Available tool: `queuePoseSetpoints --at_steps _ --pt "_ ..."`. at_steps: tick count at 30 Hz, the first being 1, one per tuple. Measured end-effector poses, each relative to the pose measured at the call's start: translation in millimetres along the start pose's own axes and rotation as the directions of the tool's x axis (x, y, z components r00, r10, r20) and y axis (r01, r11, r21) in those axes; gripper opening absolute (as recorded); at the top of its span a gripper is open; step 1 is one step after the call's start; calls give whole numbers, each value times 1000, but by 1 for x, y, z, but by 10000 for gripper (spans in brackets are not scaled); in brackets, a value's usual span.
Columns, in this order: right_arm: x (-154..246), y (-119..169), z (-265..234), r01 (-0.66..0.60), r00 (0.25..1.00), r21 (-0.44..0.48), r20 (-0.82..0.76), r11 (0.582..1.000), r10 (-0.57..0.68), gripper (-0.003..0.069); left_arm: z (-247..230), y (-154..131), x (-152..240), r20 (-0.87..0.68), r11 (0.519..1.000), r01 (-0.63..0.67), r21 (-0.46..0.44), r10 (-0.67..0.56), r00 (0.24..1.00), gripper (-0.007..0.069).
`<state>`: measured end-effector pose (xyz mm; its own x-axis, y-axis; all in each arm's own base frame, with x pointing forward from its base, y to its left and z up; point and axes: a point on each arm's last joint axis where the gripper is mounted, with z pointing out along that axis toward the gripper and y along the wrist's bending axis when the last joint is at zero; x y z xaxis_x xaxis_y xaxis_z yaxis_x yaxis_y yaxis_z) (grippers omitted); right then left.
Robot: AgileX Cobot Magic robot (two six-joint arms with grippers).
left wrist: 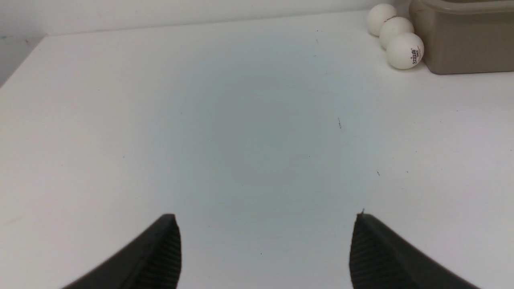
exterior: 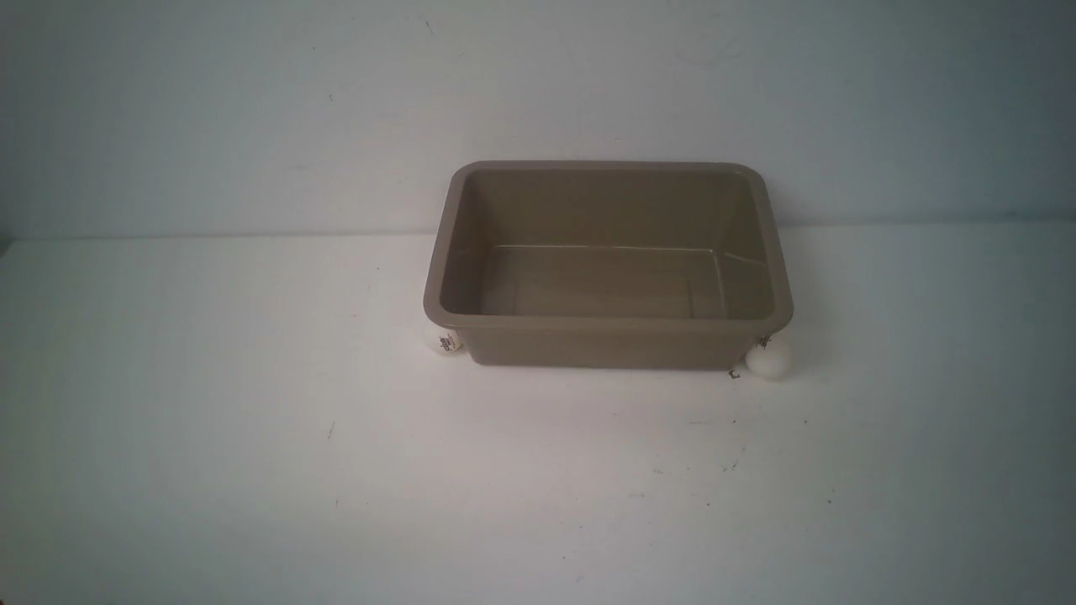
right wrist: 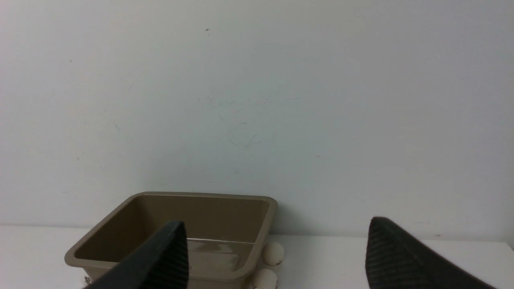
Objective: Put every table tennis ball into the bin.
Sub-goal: Use the right arm to clamp the table tennis ball closest to it
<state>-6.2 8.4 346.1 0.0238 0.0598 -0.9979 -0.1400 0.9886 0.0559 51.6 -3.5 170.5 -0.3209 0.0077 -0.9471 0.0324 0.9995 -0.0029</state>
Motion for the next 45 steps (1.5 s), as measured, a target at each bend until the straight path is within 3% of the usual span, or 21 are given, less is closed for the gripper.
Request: queuePoseSetpoints --at_steps 6,11,14,17,21,23,31,39,45 --pt "0 1 0 -13 1000 -16 1 1000 13 534 0 0 -1 23 1000 15 3 -15 1000 510" --pt "1 2 0 -26 1000 -20 -10 999 25 534 0 -3 -7 87 983 174 52 -178 980 510" --pt "1 2 0 -26 1000 -20 -14 999 26 534 -1 -5 -13 135 942 321 102 -333 933 510" --pt "1 2 0 -24 1000 -21 -16 999 24 534 -2 -4 -20 189 871 466 158 -490 851 510" --pt "2 2 0 5 1000 -22 -24 1000 -5 534 -4 0 -28 259 808 557 195 -590 765 510" --pt "3 2 0 16 999 -18 -28 1000 -16 534 -4 0 -28 264 809 554 194 -587 765 510" --pt "2 6 7 80 995 -81 -50 993 -84 534 -24 -16 -63 191 927 288 242 -337 922 478" --pt "1 9 33 108 985 -140 -121 984 -126 534 -25 -24 -102 55 960 80 267 -98 994 468" --pt "2 14 56 105 975 -231 -168 967 -146 534 -6 -18 -120 -137 969 -93 231 127 982 468"
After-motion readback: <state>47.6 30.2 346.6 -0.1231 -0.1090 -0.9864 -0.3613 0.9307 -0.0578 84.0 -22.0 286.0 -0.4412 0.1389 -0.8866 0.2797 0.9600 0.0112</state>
